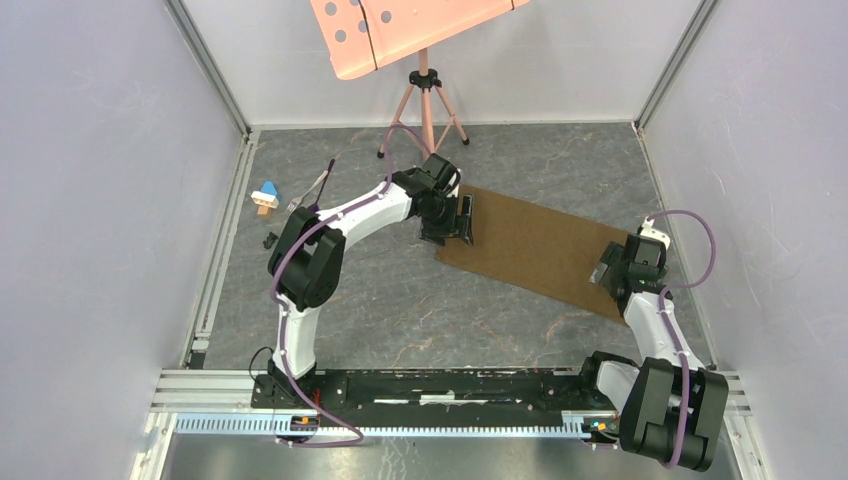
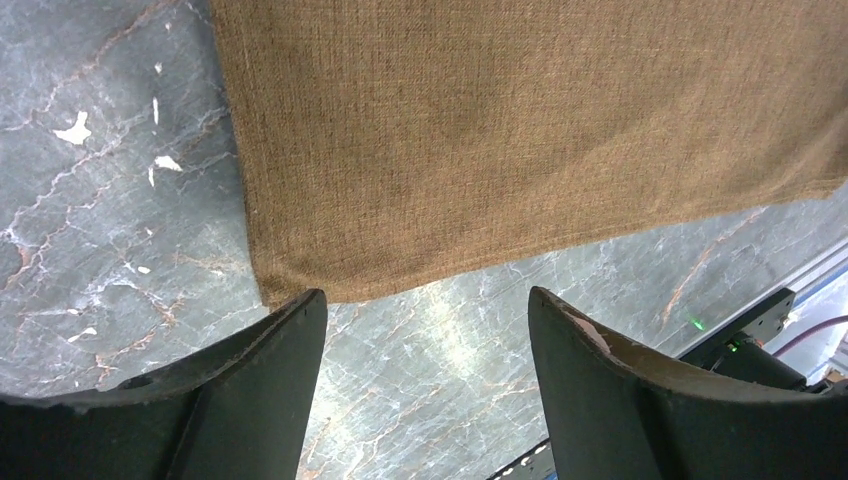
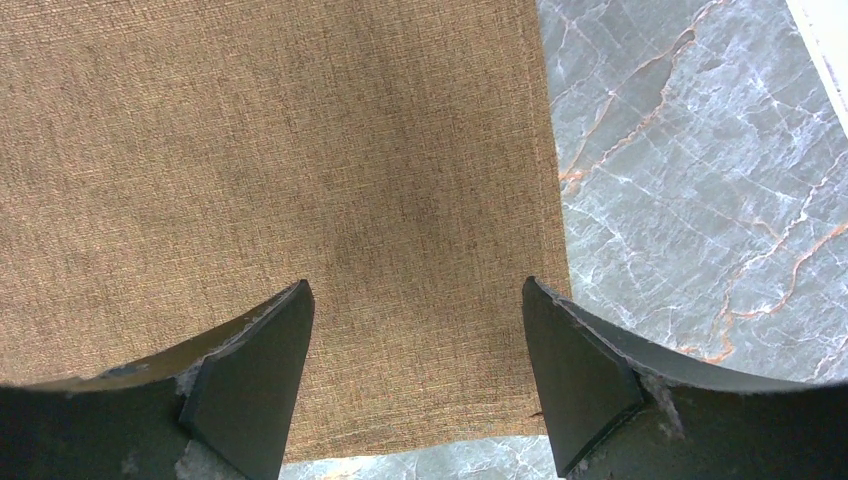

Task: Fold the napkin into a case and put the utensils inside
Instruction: Smooth out the rectangle-folded napkin at the center of the board.

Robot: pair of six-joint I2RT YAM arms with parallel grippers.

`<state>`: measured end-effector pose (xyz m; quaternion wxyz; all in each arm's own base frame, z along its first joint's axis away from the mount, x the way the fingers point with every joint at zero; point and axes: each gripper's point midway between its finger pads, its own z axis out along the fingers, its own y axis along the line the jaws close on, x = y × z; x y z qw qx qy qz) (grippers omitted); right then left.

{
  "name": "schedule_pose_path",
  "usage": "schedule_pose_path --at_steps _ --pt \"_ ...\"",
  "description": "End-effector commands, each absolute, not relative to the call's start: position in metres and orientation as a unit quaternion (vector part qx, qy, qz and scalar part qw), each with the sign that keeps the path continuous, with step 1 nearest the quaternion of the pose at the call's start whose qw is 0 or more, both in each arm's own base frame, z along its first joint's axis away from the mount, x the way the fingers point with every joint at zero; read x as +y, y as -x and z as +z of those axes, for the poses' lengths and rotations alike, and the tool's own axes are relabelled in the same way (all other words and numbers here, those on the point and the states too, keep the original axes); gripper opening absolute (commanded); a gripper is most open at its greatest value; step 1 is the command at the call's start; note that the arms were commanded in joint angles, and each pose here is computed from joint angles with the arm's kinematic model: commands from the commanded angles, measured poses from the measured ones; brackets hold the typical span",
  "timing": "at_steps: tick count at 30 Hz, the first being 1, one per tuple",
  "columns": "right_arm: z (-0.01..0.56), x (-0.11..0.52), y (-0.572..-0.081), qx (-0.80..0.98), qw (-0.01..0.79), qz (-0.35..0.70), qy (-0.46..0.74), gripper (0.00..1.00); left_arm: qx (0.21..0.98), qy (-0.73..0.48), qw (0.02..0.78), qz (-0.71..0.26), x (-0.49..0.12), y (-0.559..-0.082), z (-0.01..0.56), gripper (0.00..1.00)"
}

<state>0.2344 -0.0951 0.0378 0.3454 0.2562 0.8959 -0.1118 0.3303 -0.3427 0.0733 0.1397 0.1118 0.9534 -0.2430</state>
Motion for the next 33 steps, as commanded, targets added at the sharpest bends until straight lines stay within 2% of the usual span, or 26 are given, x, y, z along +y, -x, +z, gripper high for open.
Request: schedule_pose_path --at_steps 1,6,10,14,19,23,28,33 --pt "0.054 -0.094 -0.249 0.889 0.375 -0.099 -0.244 0.82 0.947 -0.123 0.151 -0.255 -0.335 -0.331 0.081 0.79" --pt "0.046 -0.092 -0.246 0.891 0.370 -0.094 -0.247 0.81 0.943 -0.125 0.126 -0.281 -0.347 -0.327 0.061 0.80" --pt "0.036 -0.106 -0.226 0.886 0.333 -0.142 -0.289 0.81 0.959 -0.124 0.121 -0.226 -0.331 -0.333 0.041 0.81" --pt "0.039 -0.115 -0.214 0.875 0.326 -0.174 -0.314 0.81 0.952 -0.141 0.148 -0.226 -0.330 -0.337 0.061 0.82" --pt "0.053 -0.089 -0.235 0.877 0.365 -0.088 -0.299 0.77 0.937 -0.145 0.164 -0.272 -0.350 -0.335 0.102 0.83" --pt "0.043 -0.085 -0.238 0.877 0.365 -0.074 -0.303 0.77 0.925 -0.131 0.151 -0.325 -0.373 -0.334 0.114 0.83" --pt "0.012 -0.089 -0.208 0.887 0.301 -0.108 -0.333 0.75 0.931 -0.119 0.126 -0.322 -0.381 -0.340 0.086 0.83" --pt "0.003 -0.090 -0.184 0.884 0.287 -0.128 -0.346 0.73 0.945 -0.116 0.121 -0.280 -0.368 -0.347 0.056 0.83"
